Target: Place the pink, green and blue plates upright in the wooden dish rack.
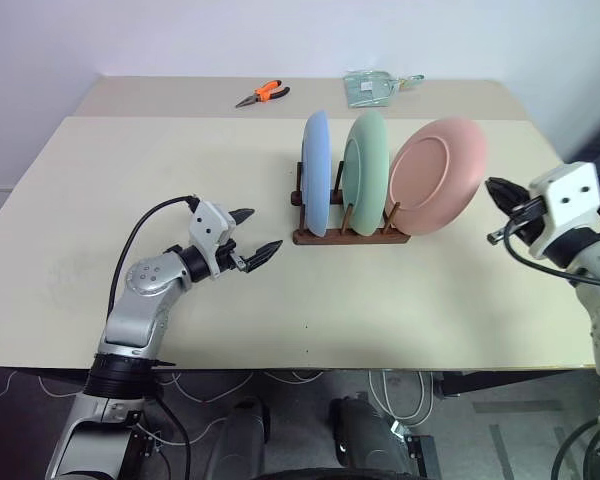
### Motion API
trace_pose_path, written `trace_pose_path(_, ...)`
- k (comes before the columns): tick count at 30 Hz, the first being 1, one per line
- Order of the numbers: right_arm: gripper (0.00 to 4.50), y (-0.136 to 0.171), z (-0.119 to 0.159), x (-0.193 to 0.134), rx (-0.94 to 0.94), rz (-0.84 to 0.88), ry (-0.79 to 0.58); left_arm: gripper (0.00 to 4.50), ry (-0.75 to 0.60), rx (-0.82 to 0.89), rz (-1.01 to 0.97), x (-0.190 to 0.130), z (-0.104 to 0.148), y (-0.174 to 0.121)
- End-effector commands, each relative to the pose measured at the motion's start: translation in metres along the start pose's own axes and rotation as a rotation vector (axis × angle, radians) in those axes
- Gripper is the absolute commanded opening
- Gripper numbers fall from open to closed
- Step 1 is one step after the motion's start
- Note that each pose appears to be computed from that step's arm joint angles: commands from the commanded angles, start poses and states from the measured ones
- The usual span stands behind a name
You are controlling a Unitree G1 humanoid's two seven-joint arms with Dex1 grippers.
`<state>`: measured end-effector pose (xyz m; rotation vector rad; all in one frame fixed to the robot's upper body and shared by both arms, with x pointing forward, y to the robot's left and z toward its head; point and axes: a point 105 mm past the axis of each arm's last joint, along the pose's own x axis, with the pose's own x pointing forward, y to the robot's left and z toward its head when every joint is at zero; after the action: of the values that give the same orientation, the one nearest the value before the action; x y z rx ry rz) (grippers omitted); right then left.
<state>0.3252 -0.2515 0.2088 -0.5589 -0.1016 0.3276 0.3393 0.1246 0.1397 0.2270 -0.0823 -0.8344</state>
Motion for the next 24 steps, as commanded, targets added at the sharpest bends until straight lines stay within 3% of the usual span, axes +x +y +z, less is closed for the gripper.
trace_pose_path(1,0.06,0.008,0.028,0.007,-0.080,0.073,-0.100,4.36,-0.022,0.038,-0.008,-0.002,0.008,-0.002)
trace_pose_path(5,0.06,0.007,0.029,0.007,-0.051,0.080,-0.116,4.36,-0.019,0.038,0.009,-0.007,0.007,0.000)
trace_pose_path(12,0.06,-0.020,-0.032,-0.005,-0.006,-0.059,0.071,4.36,0.031,0.089,0.121,-0.015,-0.004,0.018)
trace_pose_path(18,0.06,-0.002,-0.059,-0.023,0.187,0.008,0.095,4.36,0.153,0.071,0.356,-0.051,-0.031,0.065)
trace_pose_path(24,0.06,0.014,-0.063,-0.018,0.291,0.071,0.078,4.36,0.206,0.067,0.353,-0.075,-0.040,0.061)
